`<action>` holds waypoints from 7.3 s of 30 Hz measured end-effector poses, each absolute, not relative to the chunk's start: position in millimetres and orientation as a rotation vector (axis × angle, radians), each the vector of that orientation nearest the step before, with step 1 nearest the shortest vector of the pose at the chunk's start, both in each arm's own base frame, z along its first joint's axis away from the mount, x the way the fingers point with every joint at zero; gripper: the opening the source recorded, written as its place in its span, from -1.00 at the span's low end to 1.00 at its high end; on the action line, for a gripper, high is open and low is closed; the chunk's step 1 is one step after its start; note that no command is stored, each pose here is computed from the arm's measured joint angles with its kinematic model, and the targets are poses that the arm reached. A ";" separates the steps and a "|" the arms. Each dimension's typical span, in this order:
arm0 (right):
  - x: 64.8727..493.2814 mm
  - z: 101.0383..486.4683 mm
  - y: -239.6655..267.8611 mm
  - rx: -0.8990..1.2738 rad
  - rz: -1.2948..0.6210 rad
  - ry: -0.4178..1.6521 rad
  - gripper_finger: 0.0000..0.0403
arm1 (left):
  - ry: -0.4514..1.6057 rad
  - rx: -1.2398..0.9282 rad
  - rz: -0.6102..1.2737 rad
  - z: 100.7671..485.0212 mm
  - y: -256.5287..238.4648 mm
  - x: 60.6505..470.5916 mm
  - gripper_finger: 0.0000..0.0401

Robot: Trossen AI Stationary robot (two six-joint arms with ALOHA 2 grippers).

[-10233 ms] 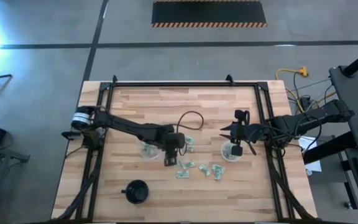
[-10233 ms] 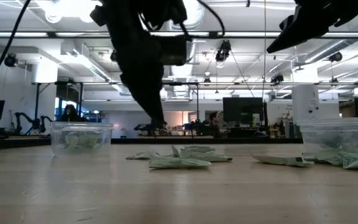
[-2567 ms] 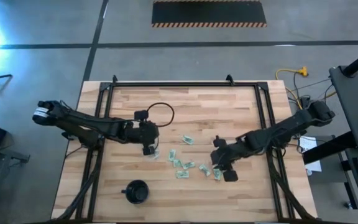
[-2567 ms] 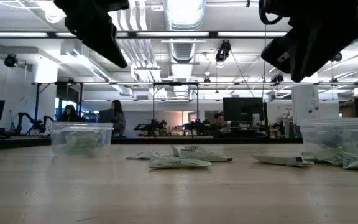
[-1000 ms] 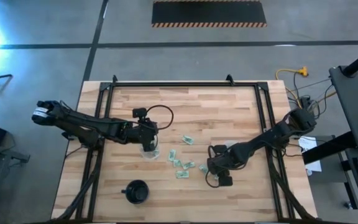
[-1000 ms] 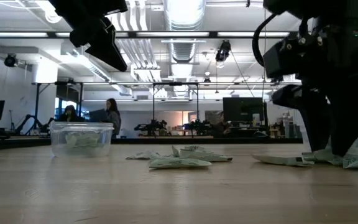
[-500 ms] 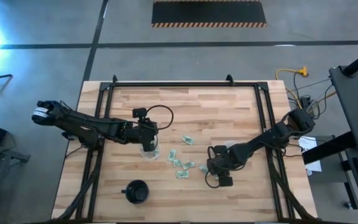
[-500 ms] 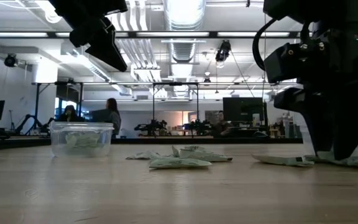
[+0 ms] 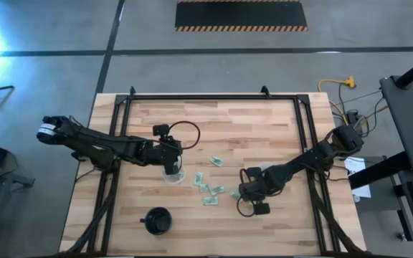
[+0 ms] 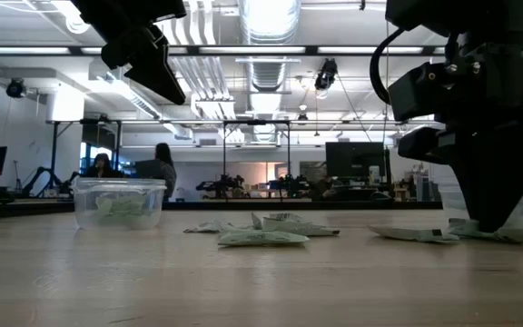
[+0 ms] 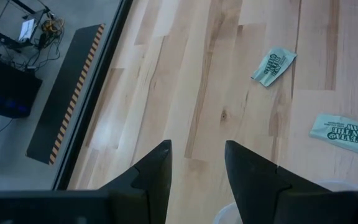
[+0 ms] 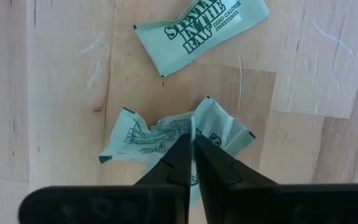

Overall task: Pick and place Stevia / Truvia into bins
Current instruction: Put the stevia packet into the round transparent container, then put the stevia packet into the oval transparent container

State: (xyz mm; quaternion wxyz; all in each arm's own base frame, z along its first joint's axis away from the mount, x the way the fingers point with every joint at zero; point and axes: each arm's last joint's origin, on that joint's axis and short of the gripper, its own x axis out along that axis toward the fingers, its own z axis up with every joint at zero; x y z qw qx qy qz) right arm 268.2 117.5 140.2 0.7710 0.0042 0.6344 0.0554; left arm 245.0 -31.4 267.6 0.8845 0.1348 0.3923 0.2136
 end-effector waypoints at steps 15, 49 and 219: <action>279.8 184.0 122.2 -0.022 0.146 1.342 -0.96 | 0.826 0.284 0.444 264.4 -31.2 244.1 -0.34; 217.7 208.9 69.0 -0.077 -0.301 1.403 -0.93 | 0.831 0.287 0.444 262.7 -31.3 243.7 -0.34; 171.4 260.0 48.7 -0.284 -0.484 0.549 -0.05 | 1.161 0.260 -0.173 157.5 47.5 410.4 0.27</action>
